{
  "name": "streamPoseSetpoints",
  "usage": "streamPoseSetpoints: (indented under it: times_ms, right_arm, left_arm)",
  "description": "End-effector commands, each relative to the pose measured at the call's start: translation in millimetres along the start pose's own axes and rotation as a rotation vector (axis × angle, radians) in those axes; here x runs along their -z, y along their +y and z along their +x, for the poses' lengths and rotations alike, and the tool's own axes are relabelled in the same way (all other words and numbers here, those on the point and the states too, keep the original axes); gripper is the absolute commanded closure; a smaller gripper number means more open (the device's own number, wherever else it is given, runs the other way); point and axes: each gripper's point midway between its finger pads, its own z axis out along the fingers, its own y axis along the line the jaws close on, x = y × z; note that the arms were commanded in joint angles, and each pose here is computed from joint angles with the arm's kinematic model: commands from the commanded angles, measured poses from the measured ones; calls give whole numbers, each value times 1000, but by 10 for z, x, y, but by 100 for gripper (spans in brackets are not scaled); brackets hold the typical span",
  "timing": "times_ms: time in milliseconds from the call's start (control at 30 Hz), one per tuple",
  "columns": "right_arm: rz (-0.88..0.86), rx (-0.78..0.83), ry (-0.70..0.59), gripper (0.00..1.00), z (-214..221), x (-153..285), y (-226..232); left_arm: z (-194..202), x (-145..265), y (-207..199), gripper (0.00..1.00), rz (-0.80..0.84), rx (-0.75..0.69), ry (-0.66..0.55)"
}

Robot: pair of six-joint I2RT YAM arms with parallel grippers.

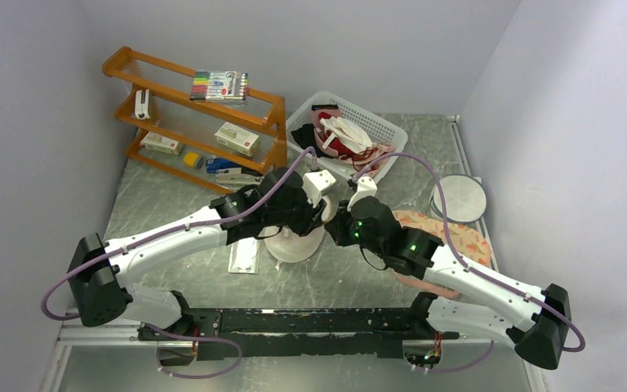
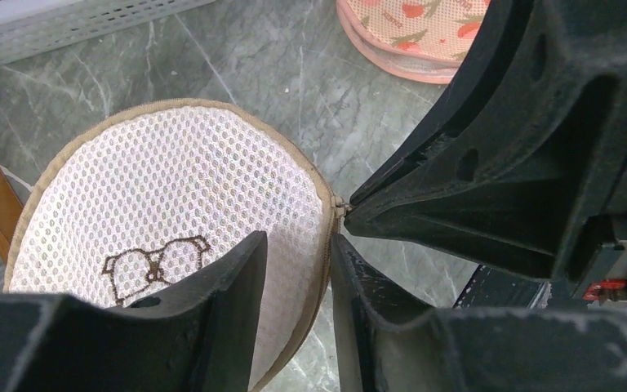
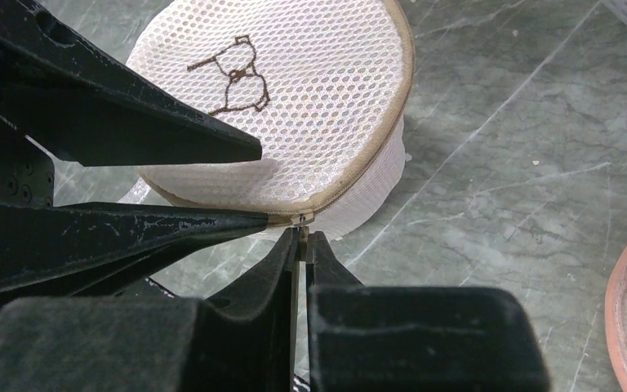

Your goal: Unzip the laundry bag and remove the bra

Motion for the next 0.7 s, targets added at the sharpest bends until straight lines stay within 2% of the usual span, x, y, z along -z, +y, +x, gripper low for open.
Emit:
streamPoseSetpoints:
  times_ms: [0,67,133,200,433,600,667]
  right_arm:
    - [-26,-19,-22,100,-122,28,86]
    - [-34,-23,-20,100,-127,30,109]
    - [-41,-25,-23,100,-144,34,128]
    - [-47,-25,-25,100,-154,37,146]
    - [-39,-33,-10,100,-126,23,136]
    - [-49,-60,3,100,-47,24,131]
    - [-32,-62,3,100,-30,23,86]
  left_arm:
    - [-122,34,-46,57,17,16,-68]
    - [-111,31,-70,57,30,19,-69]
    - [-86,21,-97,52,45,20,-65]
    - [-40,-4,-99,53,48,21,-52]
    - [-73,56,-58,70,26,9,-71]
    - [-163,182,-92,92,51,-36,-100]
    - [-194,244,-69,93,38,-41,-114]
